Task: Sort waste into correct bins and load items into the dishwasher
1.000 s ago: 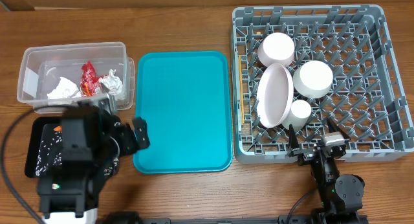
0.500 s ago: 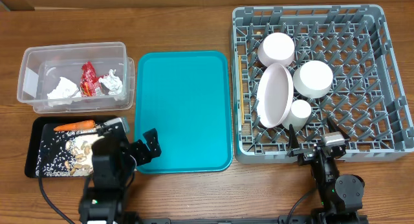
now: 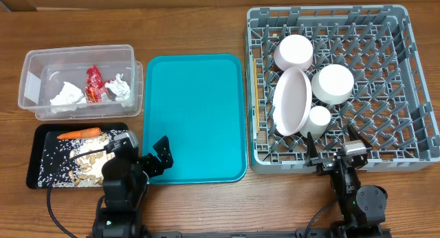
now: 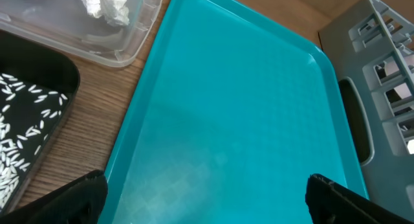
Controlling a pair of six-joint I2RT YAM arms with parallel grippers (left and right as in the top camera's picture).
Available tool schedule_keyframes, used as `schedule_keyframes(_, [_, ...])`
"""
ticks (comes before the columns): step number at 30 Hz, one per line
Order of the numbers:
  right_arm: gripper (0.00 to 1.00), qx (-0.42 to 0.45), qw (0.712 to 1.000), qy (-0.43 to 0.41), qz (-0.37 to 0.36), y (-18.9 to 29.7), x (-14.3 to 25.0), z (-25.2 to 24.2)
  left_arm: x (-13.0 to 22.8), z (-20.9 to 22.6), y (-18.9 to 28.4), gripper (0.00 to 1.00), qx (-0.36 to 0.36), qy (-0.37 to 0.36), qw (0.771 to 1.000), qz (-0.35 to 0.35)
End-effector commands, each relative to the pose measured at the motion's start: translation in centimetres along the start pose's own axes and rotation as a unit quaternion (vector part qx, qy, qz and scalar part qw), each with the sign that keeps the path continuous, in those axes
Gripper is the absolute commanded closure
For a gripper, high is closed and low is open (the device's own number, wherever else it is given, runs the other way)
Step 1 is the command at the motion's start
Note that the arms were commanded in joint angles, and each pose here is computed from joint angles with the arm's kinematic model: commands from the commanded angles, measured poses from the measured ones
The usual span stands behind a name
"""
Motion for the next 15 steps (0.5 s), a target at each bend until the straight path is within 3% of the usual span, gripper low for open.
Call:
schedule_keyframes(1, [0.00,0.008,1.000,0.003,-0.002,0.0,0.2,-0.2,0.5,0.4,-0.1,0.00,0.005,0.001,1.000,-0.010])
schedule_keyframes(15, [0.00,0.008,1.000,0.003,-0.002,0.0,0.2,-0.2,0.8,1.8,-0.1,0.00,-0.001,-0.052,0.997,-0.060])
Point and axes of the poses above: each gripper's point midway between its finger pads, its own y axis back along the fingers, its own z axis along the line the jaws close on, x = y × z, the point moved 2 cm from there along y, back along the fingers, and after that the axes turned 11 degrees about y, right-handed, at the moved point
